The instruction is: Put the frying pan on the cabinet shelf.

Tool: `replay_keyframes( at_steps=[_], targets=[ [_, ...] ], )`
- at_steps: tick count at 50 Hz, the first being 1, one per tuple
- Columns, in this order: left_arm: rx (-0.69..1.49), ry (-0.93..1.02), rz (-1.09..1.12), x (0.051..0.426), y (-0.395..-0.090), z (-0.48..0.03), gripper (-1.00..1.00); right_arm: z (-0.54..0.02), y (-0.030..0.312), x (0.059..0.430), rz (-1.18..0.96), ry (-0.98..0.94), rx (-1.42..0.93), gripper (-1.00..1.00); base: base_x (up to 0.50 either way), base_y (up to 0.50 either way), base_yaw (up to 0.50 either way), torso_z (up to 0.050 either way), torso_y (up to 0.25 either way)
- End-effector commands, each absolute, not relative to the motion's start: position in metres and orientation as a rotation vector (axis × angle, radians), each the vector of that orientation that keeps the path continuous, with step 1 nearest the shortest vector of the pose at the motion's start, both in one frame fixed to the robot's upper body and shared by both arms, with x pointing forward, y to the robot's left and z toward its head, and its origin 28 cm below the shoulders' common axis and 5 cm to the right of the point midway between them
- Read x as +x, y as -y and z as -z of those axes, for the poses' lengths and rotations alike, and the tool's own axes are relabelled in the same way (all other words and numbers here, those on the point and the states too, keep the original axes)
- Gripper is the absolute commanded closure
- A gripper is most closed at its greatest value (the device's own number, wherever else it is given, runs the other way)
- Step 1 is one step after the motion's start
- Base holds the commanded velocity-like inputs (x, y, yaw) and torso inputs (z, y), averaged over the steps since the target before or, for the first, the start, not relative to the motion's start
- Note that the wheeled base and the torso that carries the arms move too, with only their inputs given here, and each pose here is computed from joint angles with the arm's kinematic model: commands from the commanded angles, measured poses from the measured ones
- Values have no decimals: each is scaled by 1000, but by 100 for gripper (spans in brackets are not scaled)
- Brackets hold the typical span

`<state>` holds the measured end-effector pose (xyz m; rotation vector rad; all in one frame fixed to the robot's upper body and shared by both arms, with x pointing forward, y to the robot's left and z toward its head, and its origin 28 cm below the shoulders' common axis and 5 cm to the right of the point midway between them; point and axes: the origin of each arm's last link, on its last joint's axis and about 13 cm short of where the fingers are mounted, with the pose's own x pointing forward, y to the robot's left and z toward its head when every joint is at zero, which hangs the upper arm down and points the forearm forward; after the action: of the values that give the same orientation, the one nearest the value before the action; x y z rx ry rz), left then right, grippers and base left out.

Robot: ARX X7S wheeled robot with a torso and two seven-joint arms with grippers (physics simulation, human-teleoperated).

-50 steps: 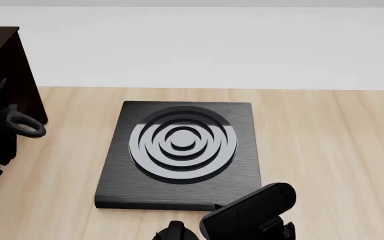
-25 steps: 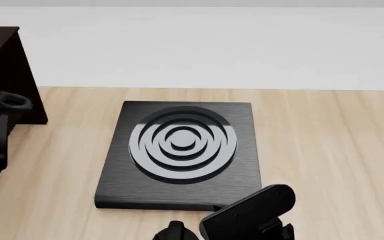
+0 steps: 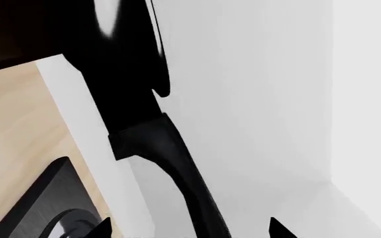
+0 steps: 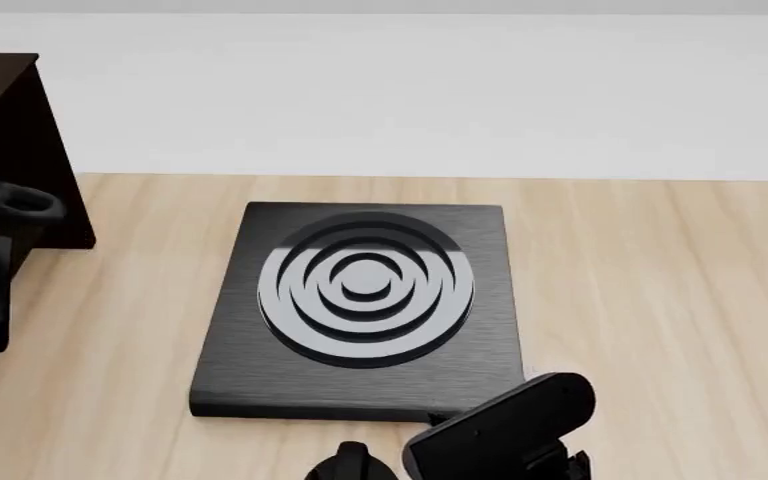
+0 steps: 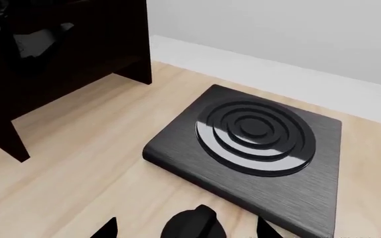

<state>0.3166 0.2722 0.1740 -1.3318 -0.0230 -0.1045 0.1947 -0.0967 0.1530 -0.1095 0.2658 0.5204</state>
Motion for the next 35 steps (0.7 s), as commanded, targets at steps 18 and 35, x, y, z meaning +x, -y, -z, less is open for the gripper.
replay_keyframes(
  at_steps=[18,35],
  targets=[
    [-1279,18,160,285,-261,-181,-100,-148,94,193,-533,-279,-99,-100,0,0,0,0,0],
    [-1261,-20,210,252,-247,-177,-100,-147,95,192,-521,-277,-84,-100,0,0,0,0,0]
  ],
)
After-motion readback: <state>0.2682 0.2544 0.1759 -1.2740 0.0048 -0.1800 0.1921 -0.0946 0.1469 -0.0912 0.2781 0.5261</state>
